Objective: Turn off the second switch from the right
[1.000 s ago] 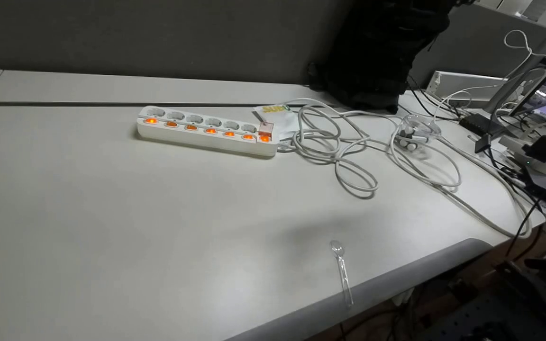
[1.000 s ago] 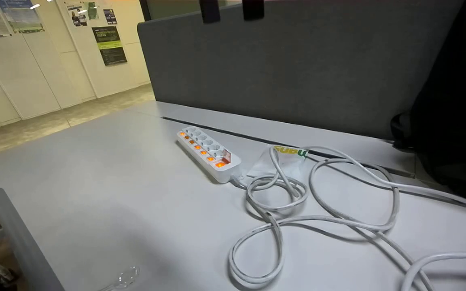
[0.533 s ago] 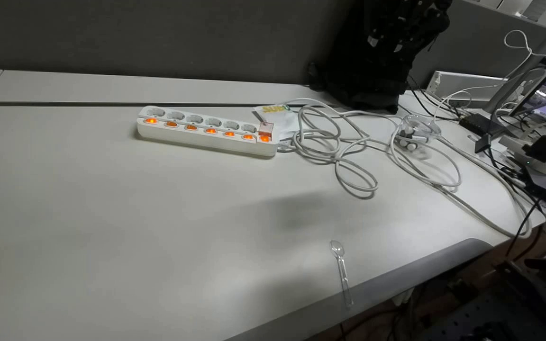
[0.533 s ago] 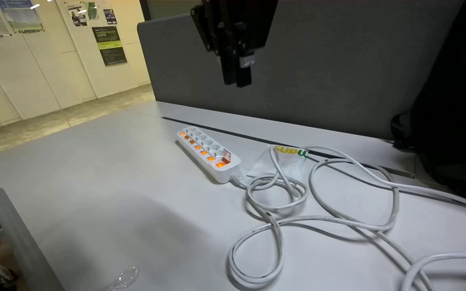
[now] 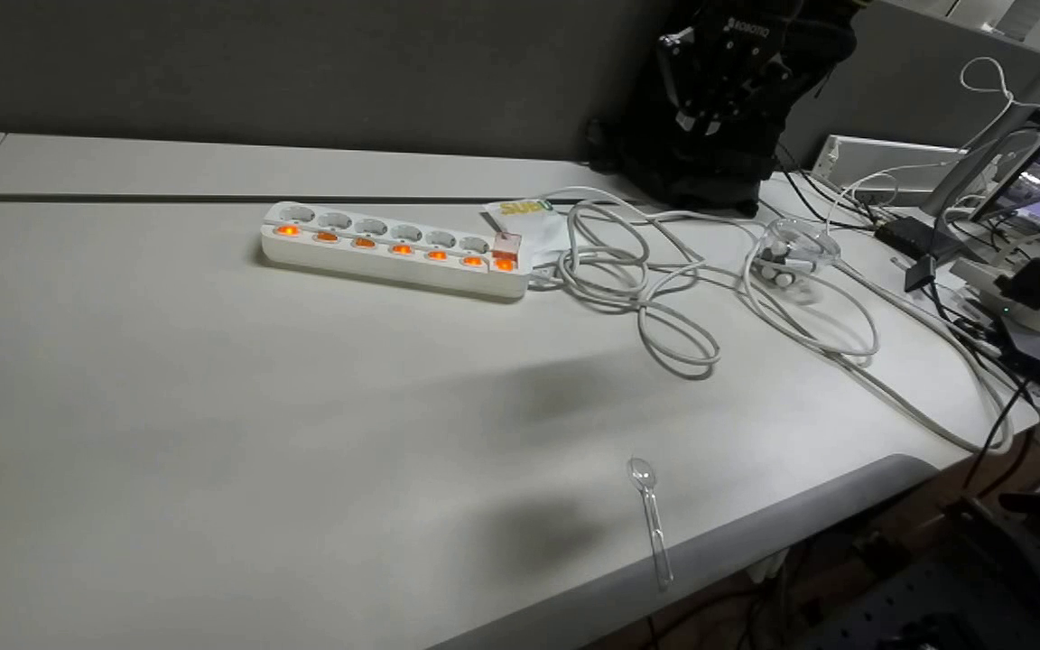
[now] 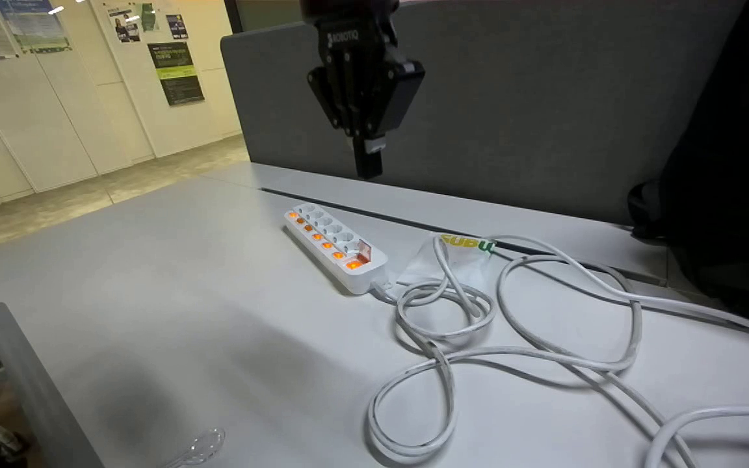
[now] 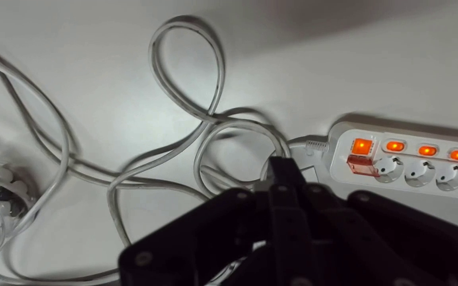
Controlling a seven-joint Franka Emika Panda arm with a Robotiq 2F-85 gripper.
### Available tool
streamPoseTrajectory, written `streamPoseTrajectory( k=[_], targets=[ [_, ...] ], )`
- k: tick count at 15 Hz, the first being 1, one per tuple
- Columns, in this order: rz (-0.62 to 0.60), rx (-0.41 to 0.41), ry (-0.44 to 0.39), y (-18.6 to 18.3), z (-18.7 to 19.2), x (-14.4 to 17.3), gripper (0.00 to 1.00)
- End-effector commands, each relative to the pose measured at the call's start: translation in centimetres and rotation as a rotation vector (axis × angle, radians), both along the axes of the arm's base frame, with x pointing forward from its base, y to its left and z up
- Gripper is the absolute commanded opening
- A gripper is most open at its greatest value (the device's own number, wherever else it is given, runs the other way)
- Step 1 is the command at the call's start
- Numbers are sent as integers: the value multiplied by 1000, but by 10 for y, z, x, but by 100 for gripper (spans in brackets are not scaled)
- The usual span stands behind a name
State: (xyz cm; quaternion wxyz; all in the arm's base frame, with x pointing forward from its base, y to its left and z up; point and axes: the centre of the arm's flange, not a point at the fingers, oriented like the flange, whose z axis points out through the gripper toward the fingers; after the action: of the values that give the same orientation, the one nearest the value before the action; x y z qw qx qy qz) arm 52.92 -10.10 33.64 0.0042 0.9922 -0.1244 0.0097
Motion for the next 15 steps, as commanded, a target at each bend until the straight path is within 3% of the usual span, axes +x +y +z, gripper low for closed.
streamPoseTrajectory(
  k=[1, 6, 13, 14, 15],
  targets=[
    [-4, 18, 12, 19, -12, 12, 0],
    [25, 39, 22, 58, -36, 36, 0],
    [96, 29, 12, 118, -98, 71, 0],
    [113, 31, 16, 107, -88, 48, 1],
    [122, 32, 19, 114, -96, 52, 1]
  ],
)
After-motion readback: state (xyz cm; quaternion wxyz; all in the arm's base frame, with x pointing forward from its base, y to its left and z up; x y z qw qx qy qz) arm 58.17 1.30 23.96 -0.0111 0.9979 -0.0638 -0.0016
